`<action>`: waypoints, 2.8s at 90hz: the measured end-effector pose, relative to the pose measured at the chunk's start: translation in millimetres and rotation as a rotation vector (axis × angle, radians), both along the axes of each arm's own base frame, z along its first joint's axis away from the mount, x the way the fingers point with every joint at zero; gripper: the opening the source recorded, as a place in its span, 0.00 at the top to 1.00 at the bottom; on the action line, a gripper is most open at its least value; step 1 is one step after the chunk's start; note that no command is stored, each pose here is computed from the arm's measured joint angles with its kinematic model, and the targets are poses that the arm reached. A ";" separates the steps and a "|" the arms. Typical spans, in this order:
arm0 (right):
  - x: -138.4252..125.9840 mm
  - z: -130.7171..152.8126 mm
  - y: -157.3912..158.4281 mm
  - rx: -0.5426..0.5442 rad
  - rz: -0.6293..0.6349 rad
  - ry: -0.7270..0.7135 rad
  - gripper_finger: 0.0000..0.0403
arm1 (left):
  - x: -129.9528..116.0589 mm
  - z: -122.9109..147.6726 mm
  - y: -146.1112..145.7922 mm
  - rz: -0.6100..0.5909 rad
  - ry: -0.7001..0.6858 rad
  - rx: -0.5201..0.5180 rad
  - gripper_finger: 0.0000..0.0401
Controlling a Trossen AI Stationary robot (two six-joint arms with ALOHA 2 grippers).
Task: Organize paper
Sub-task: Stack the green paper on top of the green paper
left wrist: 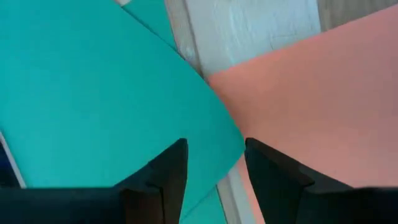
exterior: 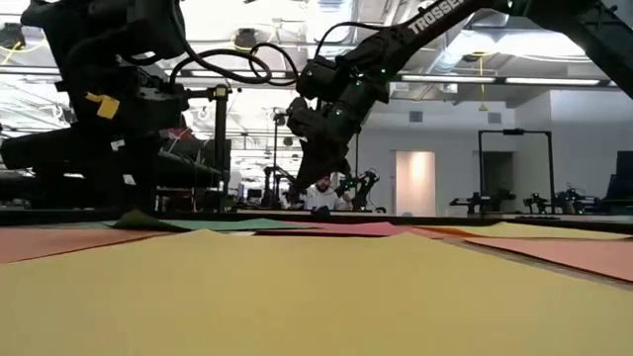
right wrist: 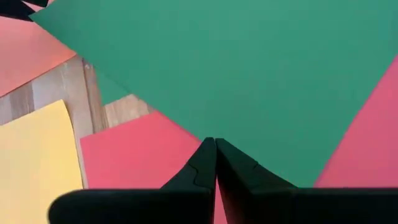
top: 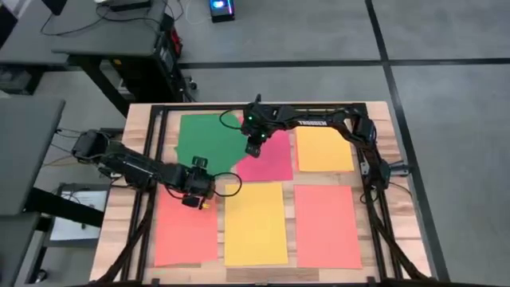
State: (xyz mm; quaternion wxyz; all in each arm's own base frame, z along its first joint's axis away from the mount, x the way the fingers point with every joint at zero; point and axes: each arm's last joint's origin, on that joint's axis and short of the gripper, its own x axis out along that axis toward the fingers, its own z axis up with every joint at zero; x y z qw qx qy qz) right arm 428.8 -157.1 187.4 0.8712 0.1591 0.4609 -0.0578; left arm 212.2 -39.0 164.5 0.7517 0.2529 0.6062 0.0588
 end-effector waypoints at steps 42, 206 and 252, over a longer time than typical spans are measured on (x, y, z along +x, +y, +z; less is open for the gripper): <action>0.0 0.0 0.1 0.002 0.002 -0.001 1.00 | 0.4 1.6 3.0 0.092 -0.063 0.081 0.64; 1.9 0.0 5.8 0.005 0.015 0.000 1.00 | -3.5 -28.9 3.5 0.143 -0.038 0.069 0.64; 2.0 0.0 5.7 0.002 0.018 -0.002 1.00 | 3.9 -16.1 4.5 0.114 -0.039 0.157 0.64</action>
